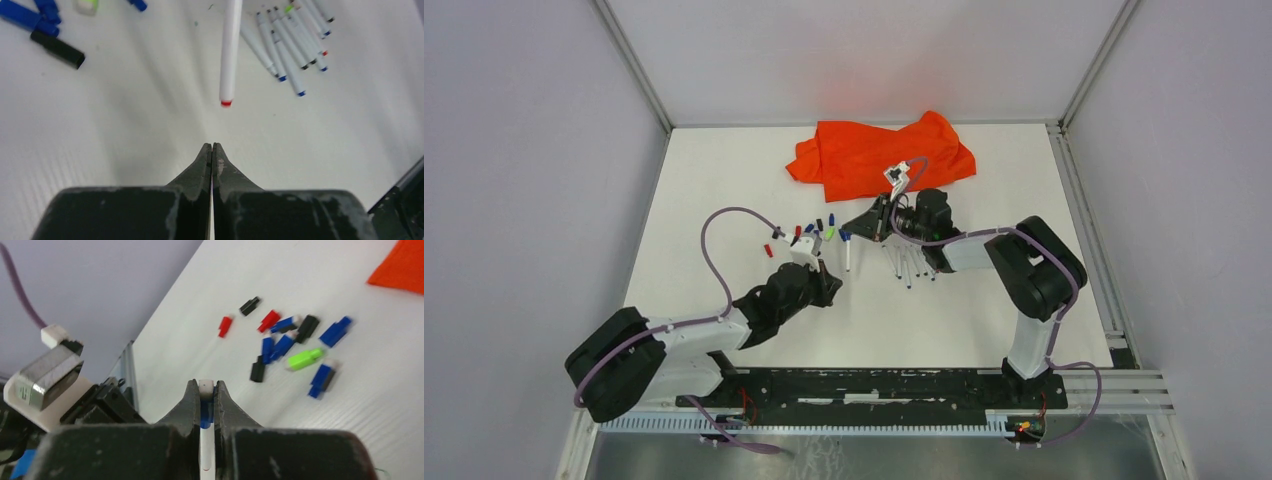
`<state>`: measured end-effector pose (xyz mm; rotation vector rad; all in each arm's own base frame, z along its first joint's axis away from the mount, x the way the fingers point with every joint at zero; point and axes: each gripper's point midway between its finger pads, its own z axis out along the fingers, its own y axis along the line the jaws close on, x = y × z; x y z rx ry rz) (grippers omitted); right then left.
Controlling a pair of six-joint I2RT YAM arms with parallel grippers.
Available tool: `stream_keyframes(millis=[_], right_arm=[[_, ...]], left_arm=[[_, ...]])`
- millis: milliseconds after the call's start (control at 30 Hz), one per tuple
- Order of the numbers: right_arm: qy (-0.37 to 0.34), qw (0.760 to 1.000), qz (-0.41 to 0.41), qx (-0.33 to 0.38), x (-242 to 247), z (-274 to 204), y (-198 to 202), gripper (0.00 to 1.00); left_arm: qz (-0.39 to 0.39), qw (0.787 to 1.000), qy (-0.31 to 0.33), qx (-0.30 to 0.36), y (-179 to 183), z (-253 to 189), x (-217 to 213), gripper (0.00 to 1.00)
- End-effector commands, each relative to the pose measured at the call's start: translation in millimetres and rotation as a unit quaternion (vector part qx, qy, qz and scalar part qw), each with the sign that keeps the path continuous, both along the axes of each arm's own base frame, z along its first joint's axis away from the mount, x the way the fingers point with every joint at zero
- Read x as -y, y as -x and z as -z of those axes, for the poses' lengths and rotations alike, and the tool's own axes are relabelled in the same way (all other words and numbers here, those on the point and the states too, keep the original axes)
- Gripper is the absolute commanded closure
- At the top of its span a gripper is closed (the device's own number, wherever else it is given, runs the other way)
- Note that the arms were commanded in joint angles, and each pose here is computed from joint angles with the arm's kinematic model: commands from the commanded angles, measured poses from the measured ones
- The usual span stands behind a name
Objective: Open the pen caps
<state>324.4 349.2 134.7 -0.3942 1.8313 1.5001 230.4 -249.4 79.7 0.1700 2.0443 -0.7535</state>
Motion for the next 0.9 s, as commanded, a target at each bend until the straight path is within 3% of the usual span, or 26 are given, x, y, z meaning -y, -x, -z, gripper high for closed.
stream_keyframes(millis=[0, 133, 167, 267, 400, 600, 867], right_arm=[[0.092, 0.992, 0.064, 0.057, 5, 4, -36, 1.0], [0.096, 0.992, 0.066, 0.049, 0, 7, -35, 1.0], [0.097, 0.992, 0.064, 0.048, 0, 8, -33, 1.0], [0.096, 0.993, 0.052, 0.044, -4, 10, -24, 1.0], [0.069, 0.996, 0.033, 0.035, -8, 5, -9, 1.0], [0.024, 0.999, 0.007, 0.021, -16, -5, 11, 1.0], [-0.025, 1.0, -0.018, 0.005, -22, -19, 32, 1.0]], left_arm=[[-0.053, 0.998, -0.044, -0.009, -13, 8, -14, 0.98], [-0.078, 0.996, -0.039, -0.007, -19, 3, -18, 0.98], [-0.082, 0.996, -0.032, -0.005, -19, 1, -18, 0.94], [-0.076, 0.997, -0.002, 0.01, -17, -9, -16, 0.63], [-0.049, 0.998, 0.033, 0.03, -12, -24, -8, 0.42], [-0.022, 0.998, 0.053, 0.035, -10, -30, 5, 0.36], [-0.015, 0.998, 0.052, 0.025, -12, -21, 12, 0.36]])
